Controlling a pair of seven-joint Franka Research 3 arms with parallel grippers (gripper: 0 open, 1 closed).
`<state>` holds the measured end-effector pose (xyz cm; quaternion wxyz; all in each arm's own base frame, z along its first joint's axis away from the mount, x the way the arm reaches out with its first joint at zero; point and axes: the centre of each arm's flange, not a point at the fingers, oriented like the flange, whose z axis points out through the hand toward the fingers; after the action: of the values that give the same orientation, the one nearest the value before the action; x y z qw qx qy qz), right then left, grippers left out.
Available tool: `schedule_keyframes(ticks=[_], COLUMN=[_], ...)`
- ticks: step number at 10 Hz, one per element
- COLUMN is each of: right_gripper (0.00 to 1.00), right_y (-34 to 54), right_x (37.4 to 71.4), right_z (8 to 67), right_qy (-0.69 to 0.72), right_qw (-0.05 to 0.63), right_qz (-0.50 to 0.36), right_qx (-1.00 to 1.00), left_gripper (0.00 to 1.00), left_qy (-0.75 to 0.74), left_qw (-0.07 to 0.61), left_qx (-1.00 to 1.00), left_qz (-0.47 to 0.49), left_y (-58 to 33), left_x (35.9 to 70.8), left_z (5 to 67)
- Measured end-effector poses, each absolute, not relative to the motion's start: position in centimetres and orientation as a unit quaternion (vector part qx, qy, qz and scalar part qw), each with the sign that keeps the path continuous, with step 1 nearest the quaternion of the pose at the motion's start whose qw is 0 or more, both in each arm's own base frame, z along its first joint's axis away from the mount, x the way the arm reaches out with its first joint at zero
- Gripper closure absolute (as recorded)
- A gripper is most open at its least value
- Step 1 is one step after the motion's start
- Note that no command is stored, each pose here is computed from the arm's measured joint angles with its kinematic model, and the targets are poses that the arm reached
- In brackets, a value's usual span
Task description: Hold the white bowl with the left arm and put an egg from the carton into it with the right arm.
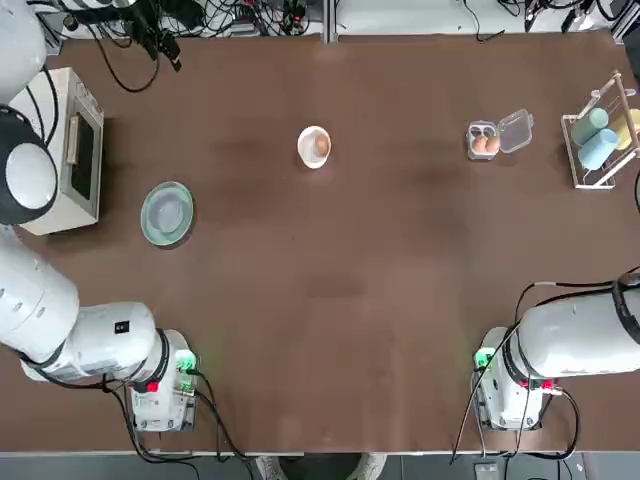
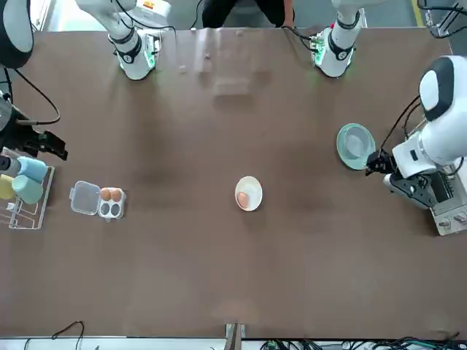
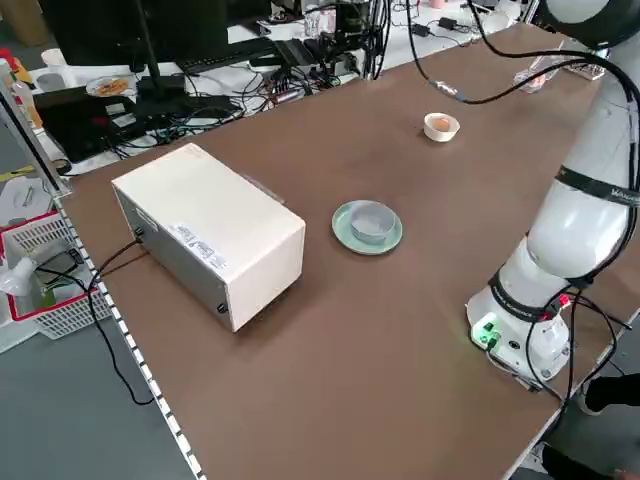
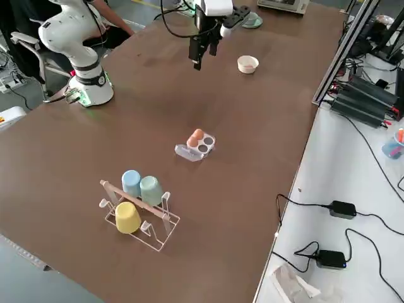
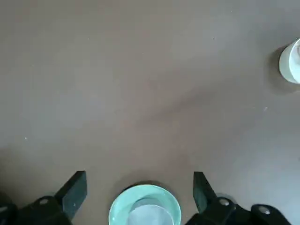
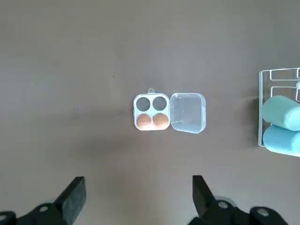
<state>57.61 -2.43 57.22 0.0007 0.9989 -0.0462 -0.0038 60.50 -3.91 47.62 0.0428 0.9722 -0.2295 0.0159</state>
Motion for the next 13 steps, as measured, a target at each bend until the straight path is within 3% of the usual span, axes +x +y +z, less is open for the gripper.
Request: schedule_keyframes(ticks=[7, 13], right_gripper=[0.0, 0.0], right_y=[-1.9, -1.3], right_x=[57.4, 57.4], right_z=[57.7, 58.8], right_qy=[-0.043, -0.038], right_qw=[0.0, 0.0], right_qz=[0.0, 0.016], right_qx=[0.999, 0.999], left_gripper=[0.0, 0.0], left_qy=[-0.164, -0.105], left_qw=[0.038, 0.013], left_qx=[0.985, 0.993], left_qz=[0.032, 0.045], left_y=[-4.5, -7.0], left_x=[59.5, 58.3], left_z=[50.4, 57.8])
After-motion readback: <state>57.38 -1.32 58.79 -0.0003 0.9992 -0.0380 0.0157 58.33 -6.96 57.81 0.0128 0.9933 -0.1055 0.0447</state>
